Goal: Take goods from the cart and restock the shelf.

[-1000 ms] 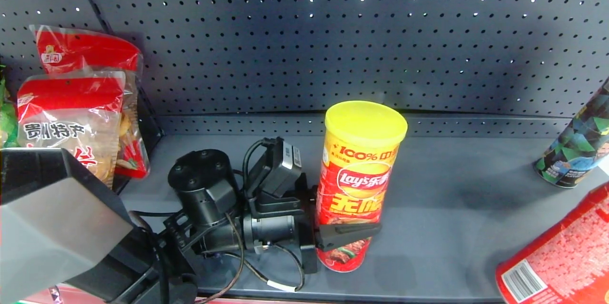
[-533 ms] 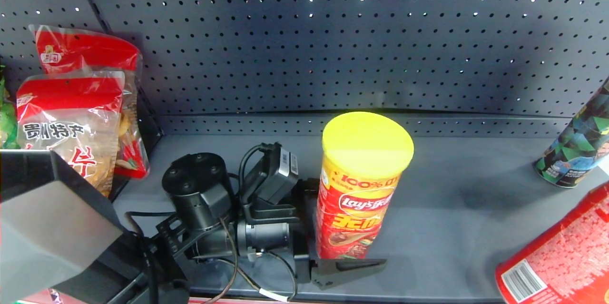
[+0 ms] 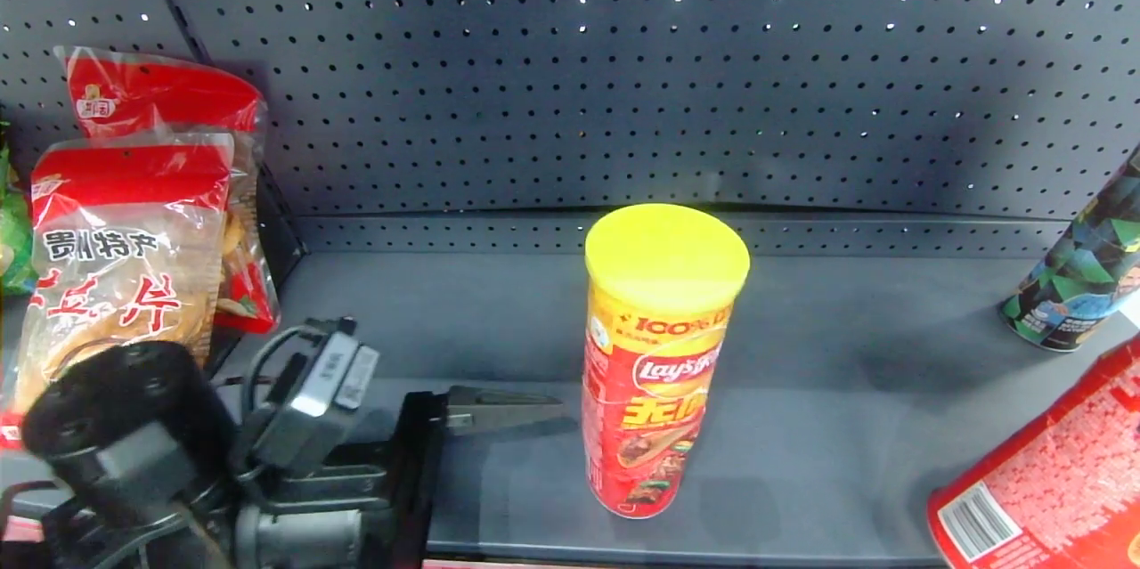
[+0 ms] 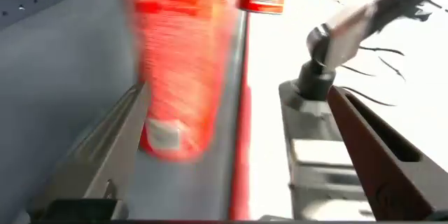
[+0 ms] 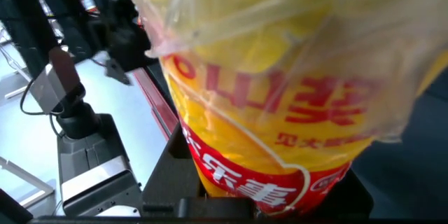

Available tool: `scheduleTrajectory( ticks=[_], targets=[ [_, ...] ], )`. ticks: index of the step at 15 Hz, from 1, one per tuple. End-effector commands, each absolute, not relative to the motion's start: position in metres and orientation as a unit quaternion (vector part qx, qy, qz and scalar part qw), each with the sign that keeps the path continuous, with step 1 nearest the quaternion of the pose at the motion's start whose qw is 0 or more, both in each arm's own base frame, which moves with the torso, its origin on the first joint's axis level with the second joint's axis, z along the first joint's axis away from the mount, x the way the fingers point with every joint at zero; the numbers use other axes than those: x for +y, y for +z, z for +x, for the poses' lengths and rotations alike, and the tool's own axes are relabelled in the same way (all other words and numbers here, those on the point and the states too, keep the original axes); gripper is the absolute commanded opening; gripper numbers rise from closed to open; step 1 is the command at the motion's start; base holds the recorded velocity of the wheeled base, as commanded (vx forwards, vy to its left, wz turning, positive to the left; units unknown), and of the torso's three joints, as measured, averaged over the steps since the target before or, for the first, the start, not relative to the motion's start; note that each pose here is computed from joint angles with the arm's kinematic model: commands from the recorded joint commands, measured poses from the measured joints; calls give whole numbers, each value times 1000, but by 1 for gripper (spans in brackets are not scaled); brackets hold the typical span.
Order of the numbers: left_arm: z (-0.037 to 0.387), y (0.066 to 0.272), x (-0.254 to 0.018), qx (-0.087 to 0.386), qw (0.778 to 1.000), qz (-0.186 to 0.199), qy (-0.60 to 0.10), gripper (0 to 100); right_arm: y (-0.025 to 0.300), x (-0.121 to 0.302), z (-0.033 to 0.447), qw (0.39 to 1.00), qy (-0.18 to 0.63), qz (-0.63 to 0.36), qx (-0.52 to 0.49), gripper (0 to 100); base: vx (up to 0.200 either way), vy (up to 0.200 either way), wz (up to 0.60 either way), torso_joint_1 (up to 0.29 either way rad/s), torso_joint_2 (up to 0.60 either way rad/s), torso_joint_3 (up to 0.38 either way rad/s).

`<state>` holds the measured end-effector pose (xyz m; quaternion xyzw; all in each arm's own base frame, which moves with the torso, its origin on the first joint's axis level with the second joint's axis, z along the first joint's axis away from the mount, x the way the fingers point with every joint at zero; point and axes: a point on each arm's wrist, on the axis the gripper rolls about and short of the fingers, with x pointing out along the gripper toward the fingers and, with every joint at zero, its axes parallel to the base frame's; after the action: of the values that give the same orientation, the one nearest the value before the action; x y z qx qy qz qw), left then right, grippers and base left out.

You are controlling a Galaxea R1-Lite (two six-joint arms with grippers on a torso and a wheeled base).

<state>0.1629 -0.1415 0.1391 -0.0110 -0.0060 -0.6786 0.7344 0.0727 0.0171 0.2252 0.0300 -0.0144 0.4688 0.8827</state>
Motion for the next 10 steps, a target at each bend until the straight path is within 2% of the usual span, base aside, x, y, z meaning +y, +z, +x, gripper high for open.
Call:
scheduleTrajectory(
  ticks=[1, 3, 5, 6, 7, 9, 10],
  targets=[
    [102, 158, -82, -75, 759, 0, -647, 100, 226, 15, 72, 888, 459, 29, -16, 0, 0, 0, 0, 0, 0, 0],
    [84, 172, -61, -112, 779, 2, -617, 100, 225, 15, 70, 888, 458, 28, -18, 0, 0, 0, 0, 0, 0, 0],
    [61, 191, -44, -132, 797, -16, -589, 100, 221, 15, 67, 888, 458, 29, -17, 0, 0, 0, 0, 0, 0, 0],
    [49, 204, -33, -133, 821, -23, -554, 100, 220, 15, 67, 891, 453, 29, -16, 0, 0, 0, 0, 0, 0, 0],
    [41, 208, -26, -127, 850, -22, -511, 100, 220, 15, 67, 891, 452, 29, -17, 0, 0, 0, 0, 0, 0, 0],
    [26, 206, -16, -99, 914, -21, -394, 100, 221, 15, 65, 891, 452, 26, -21, 0, 0, 0, 0, 0, 0, 0],
    [20, 204, -14, -91, 936, -19, -341, 100, 220, 15, 64, 891, 452, 25, -22, 0, 0, 0, 0, 0, 0, 0]
  ],
)
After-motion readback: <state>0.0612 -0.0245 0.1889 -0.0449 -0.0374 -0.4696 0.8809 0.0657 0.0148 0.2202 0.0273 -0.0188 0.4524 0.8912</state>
